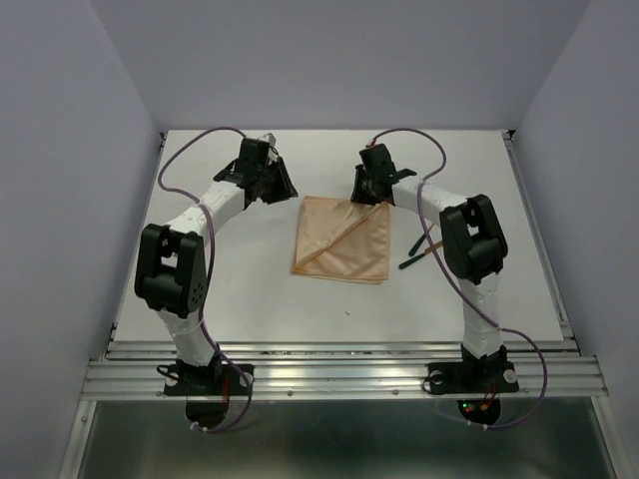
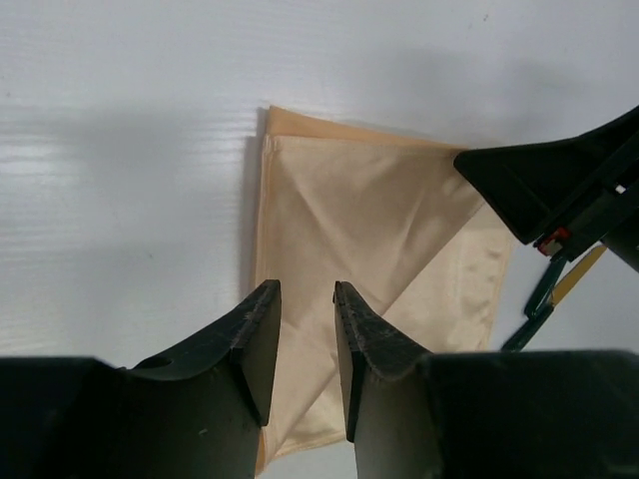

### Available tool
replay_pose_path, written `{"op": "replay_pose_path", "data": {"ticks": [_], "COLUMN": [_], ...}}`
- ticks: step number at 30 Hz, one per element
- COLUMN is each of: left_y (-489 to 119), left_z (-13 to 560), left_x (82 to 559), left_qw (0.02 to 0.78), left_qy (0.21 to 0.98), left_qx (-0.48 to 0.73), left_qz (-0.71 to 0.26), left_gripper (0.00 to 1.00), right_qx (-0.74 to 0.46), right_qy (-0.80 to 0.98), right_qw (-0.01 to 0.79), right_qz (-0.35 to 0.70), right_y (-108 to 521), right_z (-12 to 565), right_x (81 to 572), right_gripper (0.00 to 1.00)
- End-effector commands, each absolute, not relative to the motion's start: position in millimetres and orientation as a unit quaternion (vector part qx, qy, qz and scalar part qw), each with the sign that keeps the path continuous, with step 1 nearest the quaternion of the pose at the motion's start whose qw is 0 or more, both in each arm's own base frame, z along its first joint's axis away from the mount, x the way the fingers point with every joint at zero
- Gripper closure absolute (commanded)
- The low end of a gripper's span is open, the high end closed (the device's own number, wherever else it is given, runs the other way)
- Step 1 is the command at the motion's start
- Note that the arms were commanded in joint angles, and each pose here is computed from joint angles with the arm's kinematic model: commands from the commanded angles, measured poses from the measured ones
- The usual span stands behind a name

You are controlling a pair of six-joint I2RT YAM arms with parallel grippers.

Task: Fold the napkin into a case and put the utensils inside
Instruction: Smooth out the upper triangle-folded napkin at the center of the board.

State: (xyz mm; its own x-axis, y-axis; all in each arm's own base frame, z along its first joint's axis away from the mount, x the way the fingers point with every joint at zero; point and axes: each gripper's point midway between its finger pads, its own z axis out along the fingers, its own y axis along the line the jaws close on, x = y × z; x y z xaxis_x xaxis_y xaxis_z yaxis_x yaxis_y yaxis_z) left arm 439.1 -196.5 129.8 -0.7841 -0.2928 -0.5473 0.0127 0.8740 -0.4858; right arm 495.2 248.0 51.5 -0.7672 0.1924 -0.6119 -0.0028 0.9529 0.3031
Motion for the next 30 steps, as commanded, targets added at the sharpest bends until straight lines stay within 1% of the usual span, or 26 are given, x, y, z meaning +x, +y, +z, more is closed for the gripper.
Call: {"op": "replay_pose_path", "data": {"ticks": [1,5,11,14,21,30], "left_y": [-205,-223,-230,-230,-227,-223], "left_z": [137,114,94,83,58,52], "left_x": [406,360,318,309,305,308], "left_qw": [0.315,0.273,0.239,0.225,0.206,0.209], "left_qy": [0.915,0.927,0.931,0.934,0.943,0.946], "left_qx": [-0.06,-0.039,-0.032,-0.032,-0.032,-0.035], "left_qz": [-0.244,-0.254,-0.273,-0.275,-0.259,-0.244], "left_gripper": [0.62,0.66,0.69,0.69,0.71,0.71], "right_qx": [0.055,0.057,0.069,0.076,0.094,0.093], "right_qy": [0.905,0.911,0.915,0.919,0.926,0.93], "right_qw": [0.387,0.383,0.376,0.37,0.355,0.347], "right_qz": [0.168,0.145,0.131,0.115,0.091,0.074], "right_y": [250,239,221,206,179,171], "right_z": [108,97,86,75,53,42], "right_x": [495,489,491,493,495,485], "right_gripper": [0.73,0.73,0.73,0.73,0.74,0.75]}}
